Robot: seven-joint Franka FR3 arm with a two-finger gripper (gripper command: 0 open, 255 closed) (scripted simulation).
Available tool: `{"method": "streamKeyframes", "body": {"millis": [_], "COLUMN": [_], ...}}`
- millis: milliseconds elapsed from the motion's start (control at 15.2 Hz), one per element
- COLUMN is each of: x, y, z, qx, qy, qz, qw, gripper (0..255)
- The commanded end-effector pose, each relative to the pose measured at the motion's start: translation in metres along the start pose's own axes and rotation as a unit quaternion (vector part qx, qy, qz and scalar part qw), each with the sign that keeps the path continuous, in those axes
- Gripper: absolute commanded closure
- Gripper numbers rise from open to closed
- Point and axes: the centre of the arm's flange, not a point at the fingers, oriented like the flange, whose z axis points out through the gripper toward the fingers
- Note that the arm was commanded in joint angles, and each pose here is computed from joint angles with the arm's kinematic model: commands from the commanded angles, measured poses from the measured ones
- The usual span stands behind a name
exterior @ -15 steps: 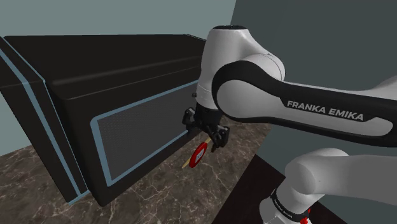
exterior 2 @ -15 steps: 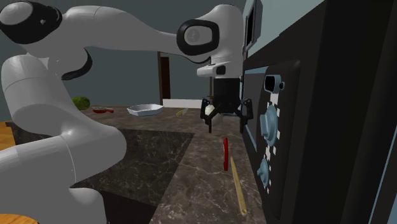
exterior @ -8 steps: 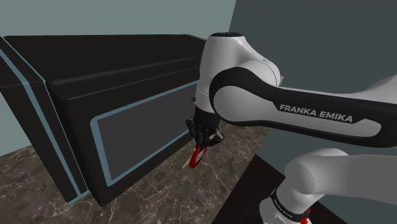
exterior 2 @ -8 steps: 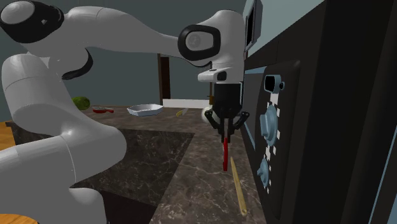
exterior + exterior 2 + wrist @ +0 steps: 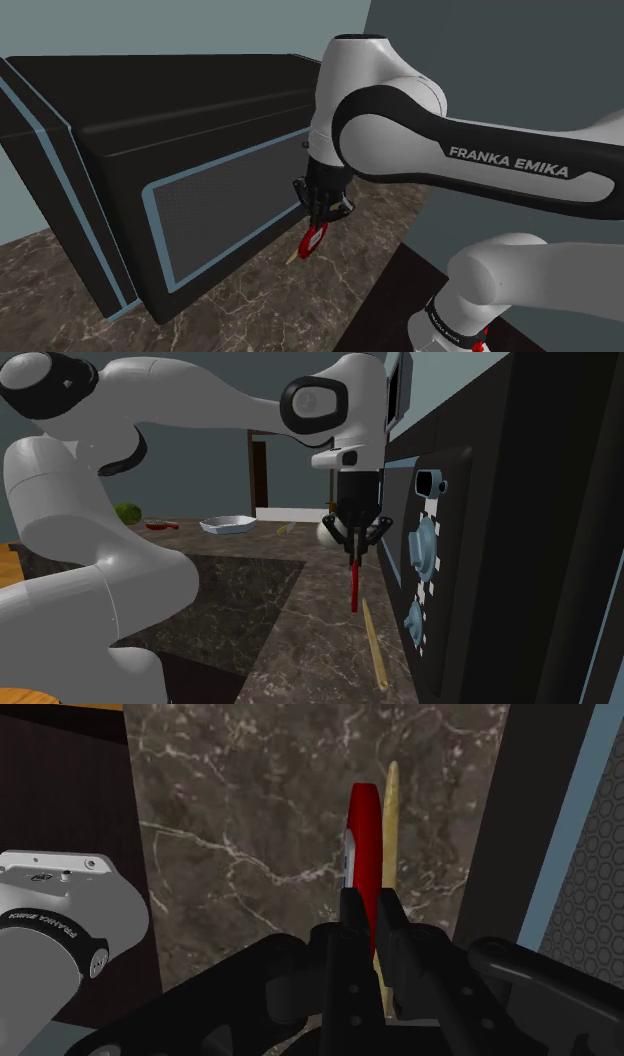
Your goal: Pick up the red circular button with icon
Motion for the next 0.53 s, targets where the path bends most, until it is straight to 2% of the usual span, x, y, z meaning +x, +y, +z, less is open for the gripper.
{"method": "streamKeyframes", "body": {"millis": [0, 462], "x": [0.0, 0.001], "y": [0.0, 0.0], "z": [-0.011, -0.048], "qx": [0.0, 0.0], "qy": [0.0, 0.0], "qz": [0.0, 0.0], "qw": [1.0, 1.0], "gripper": [255, 255]}}
